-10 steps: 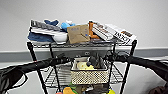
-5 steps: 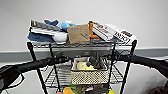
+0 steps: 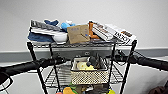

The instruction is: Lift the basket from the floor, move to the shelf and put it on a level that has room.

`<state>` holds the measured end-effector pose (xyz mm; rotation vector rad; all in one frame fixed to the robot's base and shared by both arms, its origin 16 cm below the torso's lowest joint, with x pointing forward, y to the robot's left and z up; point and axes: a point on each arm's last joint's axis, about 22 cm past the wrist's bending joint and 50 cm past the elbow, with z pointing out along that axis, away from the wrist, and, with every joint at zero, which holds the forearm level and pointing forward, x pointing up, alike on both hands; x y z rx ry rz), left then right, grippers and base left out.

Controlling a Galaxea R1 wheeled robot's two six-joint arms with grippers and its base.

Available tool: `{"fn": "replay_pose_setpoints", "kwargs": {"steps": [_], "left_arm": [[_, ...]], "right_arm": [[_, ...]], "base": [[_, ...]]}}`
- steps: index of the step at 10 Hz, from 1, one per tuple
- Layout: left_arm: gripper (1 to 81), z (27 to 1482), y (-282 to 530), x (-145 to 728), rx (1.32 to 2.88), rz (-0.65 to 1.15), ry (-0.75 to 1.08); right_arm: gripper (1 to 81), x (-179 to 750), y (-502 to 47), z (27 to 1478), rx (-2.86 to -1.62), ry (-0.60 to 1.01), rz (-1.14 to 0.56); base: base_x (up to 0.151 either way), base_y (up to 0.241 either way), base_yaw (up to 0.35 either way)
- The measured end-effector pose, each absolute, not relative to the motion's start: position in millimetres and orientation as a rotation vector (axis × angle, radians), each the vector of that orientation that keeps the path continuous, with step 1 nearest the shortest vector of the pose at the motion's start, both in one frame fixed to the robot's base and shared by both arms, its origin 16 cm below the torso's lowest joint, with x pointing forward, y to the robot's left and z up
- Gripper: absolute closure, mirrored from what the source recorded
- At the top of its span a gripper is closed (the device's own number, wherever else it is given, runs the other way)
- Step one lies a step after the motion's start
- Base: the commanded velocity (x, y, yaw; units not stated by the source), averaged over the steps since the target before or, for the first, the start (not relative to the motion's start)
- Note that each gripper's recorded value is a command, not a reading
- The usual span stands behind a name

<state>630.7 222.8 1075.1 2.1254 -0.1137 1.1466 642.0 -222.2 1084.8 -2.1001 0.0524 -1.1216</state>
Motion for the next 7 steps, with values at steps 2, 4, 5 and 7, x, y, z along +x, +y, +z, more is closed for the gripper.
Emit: {"fn": "replay_pose_setpoints", "kwargs": {"steps": [2,4,5,7], "left_arm": [[1.0,1076,246,611,2.127,1.147,-0.103],[1.0,1070,245,582,2.116,1.107,-0.123],[1.0,1066,250,568,2.111,1.093,-0.122],[1.0,1052,272,541,2.113,1.078,-0.083]], "right_arm": [[1.0,618,-234,1081,-2.07,0.07,-1.097],[1.0,586,-229,1070,-2.045,0.056,-1.043],[1.0,571,-236,1067,-2.029,0.068,-1.033],[1.0,544,-259,1051,-2.033,0.113,-1.004]], "base": [[0.0,0.0,0.0],[0.0,0.0,0.0],[0.0,0.0,0.0],[0.0,0.0,0.0]]}}
